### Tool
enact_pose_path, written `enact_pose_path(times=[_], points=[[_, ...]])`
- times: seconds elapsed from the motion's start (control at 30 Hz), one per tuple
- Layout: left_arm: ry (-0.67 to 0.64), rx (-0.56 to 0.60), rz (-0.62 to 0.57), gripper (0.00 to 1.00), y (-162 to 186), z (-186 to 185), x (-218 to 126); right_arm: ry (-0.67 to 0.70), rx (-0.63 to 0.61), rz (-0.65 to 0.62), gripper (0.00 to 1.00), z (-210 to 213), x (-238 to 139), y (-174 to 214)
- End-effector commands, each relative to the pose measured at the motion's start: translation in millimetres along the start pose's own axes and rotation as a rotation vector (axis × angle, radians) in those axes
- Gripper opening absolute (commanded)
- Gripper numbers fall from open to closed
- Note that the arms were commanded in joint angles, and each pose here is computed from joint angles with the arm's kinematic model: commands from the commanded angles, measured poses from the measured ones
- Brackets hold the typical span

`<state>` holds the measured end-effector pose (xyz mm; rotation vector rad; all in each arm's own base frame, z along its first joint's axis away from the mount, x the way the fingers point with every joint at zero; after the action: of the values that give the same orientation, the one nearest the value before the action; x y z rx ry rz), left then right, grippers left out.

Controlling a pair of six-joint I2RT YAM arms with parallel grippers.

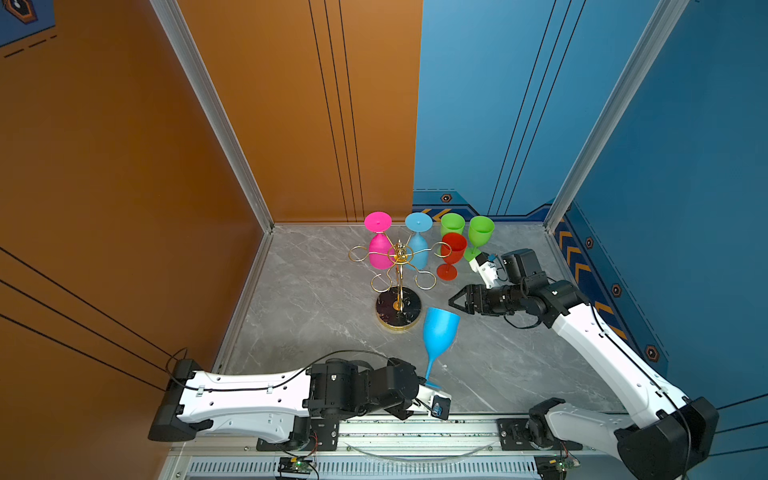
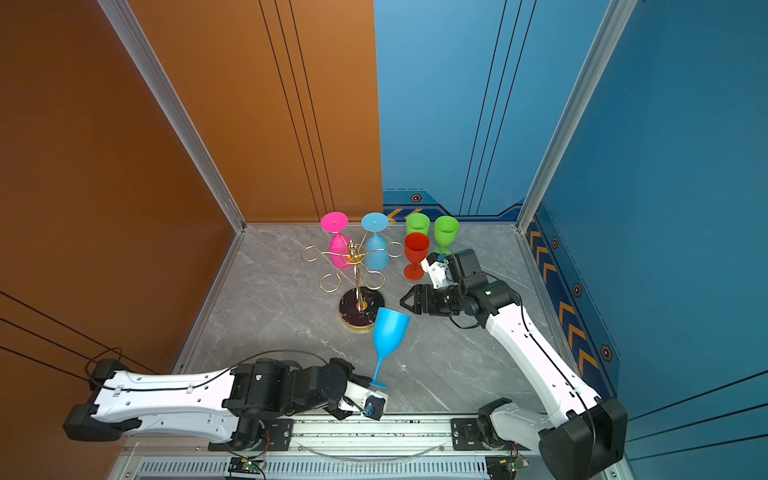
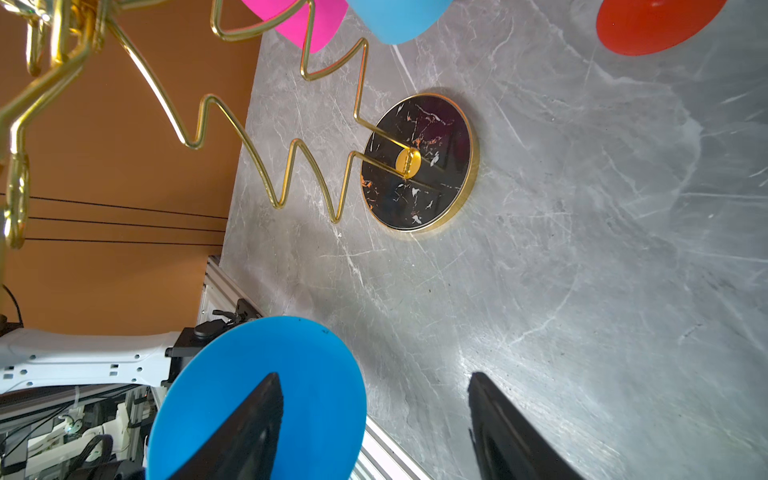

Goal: Take the wine glass off the wine glass rack
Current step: 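Grasp the blue glass bowl rim with the right gripper while the left holds the foot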

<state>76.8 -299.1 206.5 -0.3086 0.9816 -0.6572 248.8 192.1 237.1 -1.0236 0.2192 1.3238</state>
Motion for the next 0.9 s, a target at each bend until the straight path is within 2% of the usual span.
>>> enact_pose_path(times=[0.0, 0.33, 0.6, 0.87], points=[[-0.103, 0.096, 0.03, 0.0, 3.4, 9.7, 1.7, -0.043, -0.001, 0.047, 0.68, 7.7, -2.1, 7.3], [-0.218, 0.245, 0.098, 0.0, 10.5, 14.8, 10.9, -0.096, 0.012, 0.088, 0.55, 13.4, 4.2, 14.2], [-0.28, 0.371, 0.158, 0.0, 22.1, 15.9, 16.8, -0.125, 0.026, 0.118, 0.33, 14.7, 9.2, 19.4], [-0.323, 0.414, 0.195, 0.0, 29.6, 18.9, 18.5, -0.133, 0.03, 0.123, 0.18, 15.0, 9.8, 20.1]])
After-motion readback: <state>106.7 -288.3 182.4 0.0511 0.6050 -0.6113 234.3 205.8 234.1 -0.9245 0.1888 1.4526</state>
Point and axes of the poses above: each gripper's point midway between its finger pads, its own x axis out along the fingers, its own z axis along the line the jaws close on, y = z × x, the point moved 1 cm from there along -x, back along the fingers, and after that the axes turned 8 degrees about -x, right-handed, at the moved point
